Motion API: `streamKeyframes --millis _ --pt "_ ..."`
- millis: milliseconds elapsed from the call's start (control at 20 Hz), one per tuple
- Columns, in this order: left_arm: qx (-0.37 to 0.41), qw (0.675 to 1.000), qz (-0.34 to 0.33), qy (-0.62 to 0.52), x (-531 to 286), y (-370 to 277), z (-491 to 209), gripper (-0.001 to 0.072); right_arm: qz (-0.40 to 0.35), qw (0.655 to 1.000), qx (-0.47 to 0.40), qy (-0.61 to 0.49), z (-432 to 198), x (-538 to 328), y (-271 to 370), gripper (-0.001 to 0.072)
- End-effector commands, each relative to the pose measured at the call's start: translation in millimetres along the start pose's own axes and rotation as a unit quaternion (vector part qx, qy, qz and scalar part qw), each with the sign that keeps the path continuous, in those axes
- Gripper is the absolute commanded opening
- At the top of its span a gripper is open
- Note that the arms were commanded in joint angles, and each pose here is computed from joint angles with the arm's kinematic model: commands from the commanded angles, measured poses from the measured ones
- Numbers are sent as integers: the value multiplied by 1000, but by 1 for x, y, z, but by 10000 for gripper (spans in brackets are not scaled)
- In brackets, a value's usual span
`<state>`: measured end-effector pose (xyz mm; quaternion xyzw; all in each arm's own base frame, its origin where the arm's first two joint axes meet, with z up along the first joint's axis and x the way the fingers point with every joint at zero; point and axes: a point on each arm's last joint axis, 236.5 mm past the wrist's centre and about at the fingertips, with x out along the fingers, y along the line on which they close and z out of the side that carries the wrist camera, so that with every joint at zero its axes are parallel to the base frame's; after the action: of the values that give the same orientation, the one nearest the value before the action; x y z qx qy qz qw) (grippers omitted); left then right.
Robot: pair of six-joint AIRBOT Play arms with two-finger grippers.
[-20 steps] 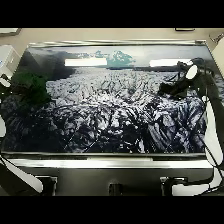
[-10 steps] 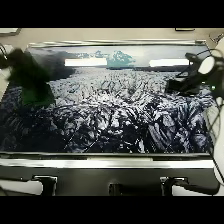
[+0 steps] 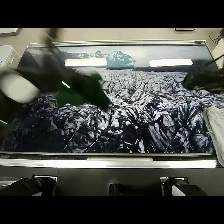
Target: Fold the clothes and pants, and hang the long-sleeved shirts on hangers.
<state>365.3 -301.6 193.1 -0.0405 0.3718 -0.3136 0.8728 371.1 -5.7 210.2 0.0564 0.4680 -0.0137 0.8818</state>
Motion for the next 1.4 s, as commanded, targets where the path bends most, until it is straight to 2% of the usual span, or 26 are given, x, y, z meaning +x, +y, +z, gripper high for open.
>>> streamKeyframes --millis 0,150,250,300,350,450,550,700,850,1050,1150,1350 --pt "-43 994 -68 72 72 -97 -111 23 -31 999 -5 -33 0 -31 -14 679" --pt "-91 976 -152 126 123 -195 -193 23 -39 999 -11 -37 2 -32 -17 670" --pt "-94 969 -165 160 145 -227 -228 37 -40 998 -16 -39 5 -29 -18 669" --pt "-91 968 -165 164 153 -231 -229 337 -43 998 -18 -36 5 -26 -19 669" --pt "-95 968 -160 167 157 -226 -219 717 -45 998 -19 -29 4 -22 -21 669" --pt "-41 975 -127 179 154 -179 -181 720 -43 999 -13 0 -4 -10 -20 669" --pt "-9 979 -43 197 137 -89 -136 720 -19 997 5 75 -33 9 -9 663" --pt "-40 973 59 220 96 59 -97 720 48 980 11 194 -95 52 19 667" --pt "-150 943 121 270 61 178 -122 720 95 946 18 308 -178 92 34 701" --pt "-341 908 79 229 69 237 -153 716 89 919 31 383 -256 123 27 702" --pt "-378 904 75 184 82 254 -152 715 86 918 37 385 -266 131 26 701" --pt "-388 907 92 138 110 274 -148 715 85 923 40 372 -263 137 25 701"
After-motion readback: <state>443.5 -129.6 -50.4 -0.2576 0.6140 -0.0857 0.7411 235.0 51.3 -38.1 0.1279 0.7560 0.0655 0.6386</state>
